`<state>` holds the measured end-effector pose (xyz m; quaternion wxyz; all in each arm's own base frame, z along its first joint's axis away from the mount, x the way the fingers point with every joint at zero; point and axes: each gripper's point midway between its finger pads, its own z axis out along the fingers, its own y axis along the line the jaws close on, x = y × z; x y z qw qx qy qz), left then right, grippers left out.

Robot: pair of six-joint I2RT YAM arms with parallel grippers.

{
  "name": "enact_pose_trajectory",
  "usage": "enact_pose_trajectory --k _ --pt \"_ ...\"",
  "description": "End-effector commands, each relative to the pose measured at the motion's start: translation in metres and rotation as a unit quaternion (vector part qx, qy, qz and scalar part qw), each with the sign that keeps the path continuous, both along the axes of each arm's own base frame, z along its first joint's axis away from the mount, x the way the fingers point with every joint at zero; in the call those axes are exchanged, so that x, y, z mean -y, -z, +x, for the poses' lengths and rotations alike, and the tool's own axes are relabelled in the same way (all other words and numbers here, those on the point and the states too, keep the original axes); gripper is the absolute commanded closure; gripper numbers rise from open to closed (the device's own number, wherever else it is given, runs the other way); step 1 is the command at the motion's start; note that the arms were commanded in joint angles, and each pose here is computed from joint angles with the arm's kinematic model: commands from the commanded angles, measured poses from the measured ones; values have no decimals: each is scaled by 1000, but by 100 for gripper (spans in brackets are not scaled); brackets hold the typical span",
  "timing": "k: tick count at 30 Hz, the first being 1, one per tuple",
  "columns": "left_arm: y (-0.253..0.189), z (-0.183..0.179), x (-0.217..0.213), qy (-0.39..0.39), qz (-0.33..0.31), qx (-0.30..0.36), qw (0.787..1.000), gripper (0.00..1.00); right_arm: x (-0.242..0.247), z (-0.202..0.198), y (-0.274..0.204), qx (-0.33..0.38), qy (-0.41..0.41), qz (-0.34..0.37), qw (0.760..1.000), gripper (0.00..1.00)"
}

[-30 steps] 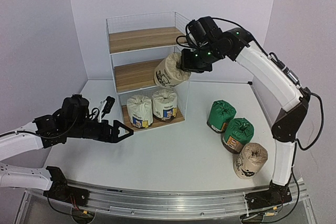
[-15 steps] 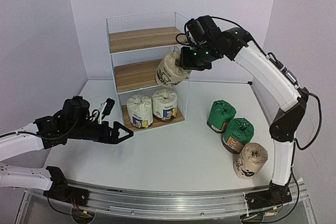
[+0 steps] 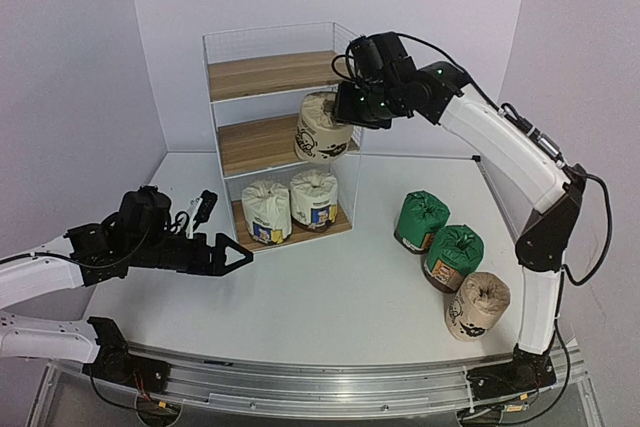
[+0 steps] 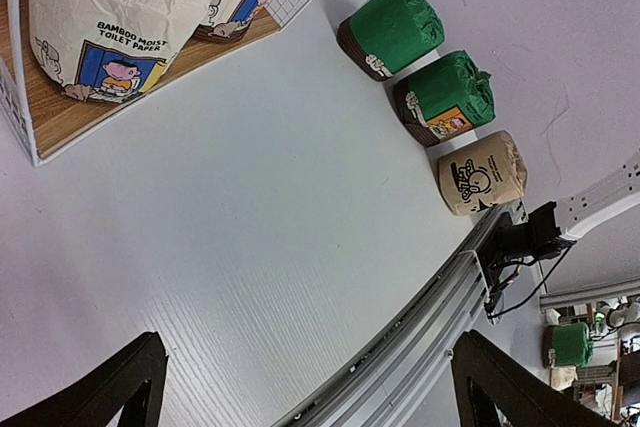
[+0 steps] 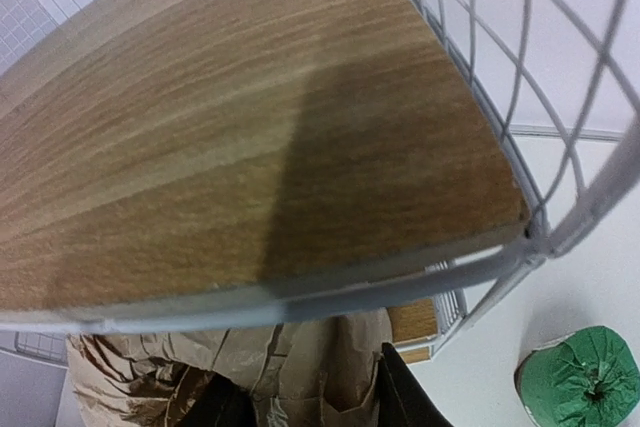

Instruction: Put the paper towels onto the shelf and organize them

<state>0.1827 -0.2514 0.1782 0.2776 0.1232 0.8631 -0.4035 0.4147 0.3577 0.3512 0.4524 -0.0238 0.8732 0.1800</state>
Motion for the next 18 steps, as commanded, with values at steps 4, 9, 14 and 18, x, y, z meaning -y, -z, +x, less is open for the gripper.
enact_pose_trajectory --k 4,9,14,18 --pt "-7 5 1 -14 -18 11 1000 0 10 21 1 25 65 32 997 53" --pt "-5 5 1 -17 -20 8 1000 0 5 20 -1 24 55 49 997 46" --pt "-4 7 3 -18 -20 7 1000 0 4 15 -9 25 43 62 997 39" --pt "-3 9 5 -19 -23 4 1000 0 6 12 -21 34 42 75 996 37"
